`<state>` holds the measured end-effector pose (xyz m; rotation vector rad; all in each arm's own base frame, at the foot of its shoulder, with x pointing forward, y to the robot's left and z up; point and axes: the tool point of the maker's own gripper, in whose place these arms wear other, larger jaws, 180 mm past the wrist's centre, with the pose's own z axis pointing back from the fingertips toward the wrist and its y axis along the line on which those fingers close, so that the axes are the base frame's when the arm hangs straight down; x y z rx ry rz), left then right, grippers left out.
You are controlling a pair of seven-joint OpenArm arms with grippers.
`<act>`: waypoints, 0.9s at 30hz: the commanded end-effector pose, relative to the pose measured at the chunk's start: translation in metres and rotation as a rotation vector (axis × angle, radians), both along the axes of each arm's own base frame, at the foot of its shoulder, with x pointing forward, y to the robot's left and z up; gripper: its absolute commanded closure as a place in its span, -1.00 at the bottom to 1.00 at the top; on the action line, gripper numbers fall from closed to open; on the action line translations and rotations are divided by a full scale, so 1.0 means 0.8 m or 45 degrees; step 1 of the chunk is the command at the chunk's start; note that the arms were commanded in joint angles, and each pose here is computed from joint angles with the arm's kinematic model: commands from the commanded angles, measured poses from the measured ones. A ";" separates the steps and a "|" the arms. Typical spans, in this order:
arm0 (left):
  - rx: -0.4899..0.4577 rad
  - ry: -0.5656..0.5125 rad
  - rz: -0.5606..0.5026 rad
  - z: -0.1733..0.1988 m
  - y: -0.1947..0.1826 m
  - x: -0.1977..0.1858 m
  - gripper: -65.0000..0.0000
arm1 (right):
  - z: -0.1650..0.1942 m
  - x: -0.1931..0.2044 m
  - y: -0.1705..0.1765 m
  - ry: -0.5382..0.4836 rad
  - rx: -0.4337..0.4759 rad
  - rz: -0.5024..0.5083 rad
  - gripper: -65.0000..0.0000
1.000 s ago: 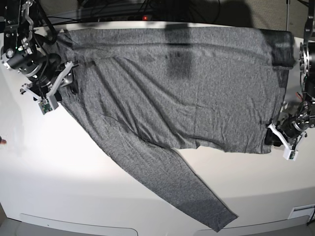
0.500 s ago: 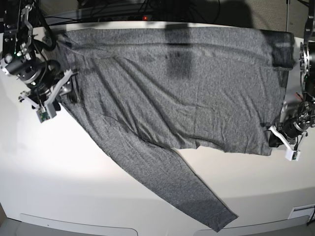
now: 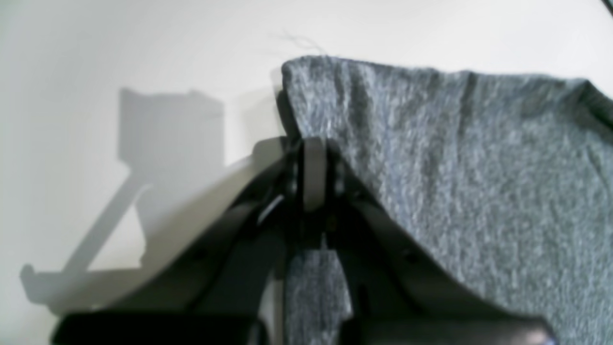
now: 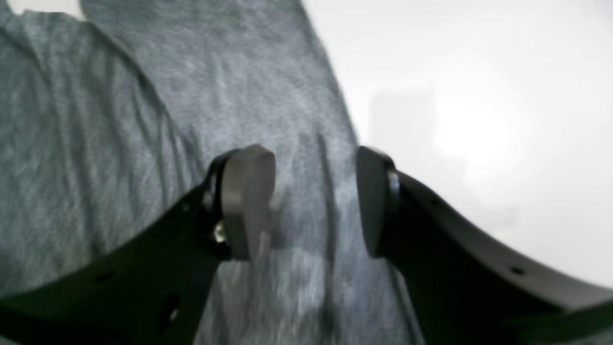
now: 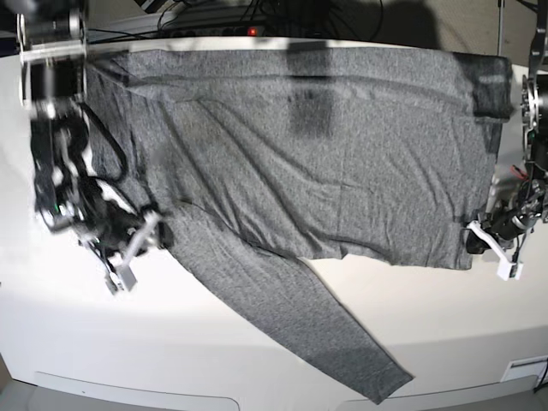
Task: Fold the T-shirt properly
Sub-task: 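Grasp the hem corners with the left and right grippers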
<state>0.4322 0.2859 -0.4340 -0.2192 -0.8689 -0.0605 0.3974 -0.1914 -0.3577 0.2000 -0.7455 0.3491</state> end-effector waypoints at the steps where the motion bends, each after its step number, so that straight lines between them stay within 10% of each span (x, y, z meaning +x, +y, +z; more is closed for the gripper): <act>1: 0.008 -0.071 0.012 0.026 0.012 0.018 1.00 | 0.028 0.030 -0.009 -0.067 -0.022 -0.001 0.04; 11: 0.003 -0.070 0.009 0.024 0.008 0.019 1.00 | 0.018 0.117 0.019 0.169 -0.065 0.016 0.04; 27: 0.002 -0.077 0.010 0.026 0.008 0.019 1.00 | -0.073 0.088 0.010 0.380 -0.262 0.016 0.15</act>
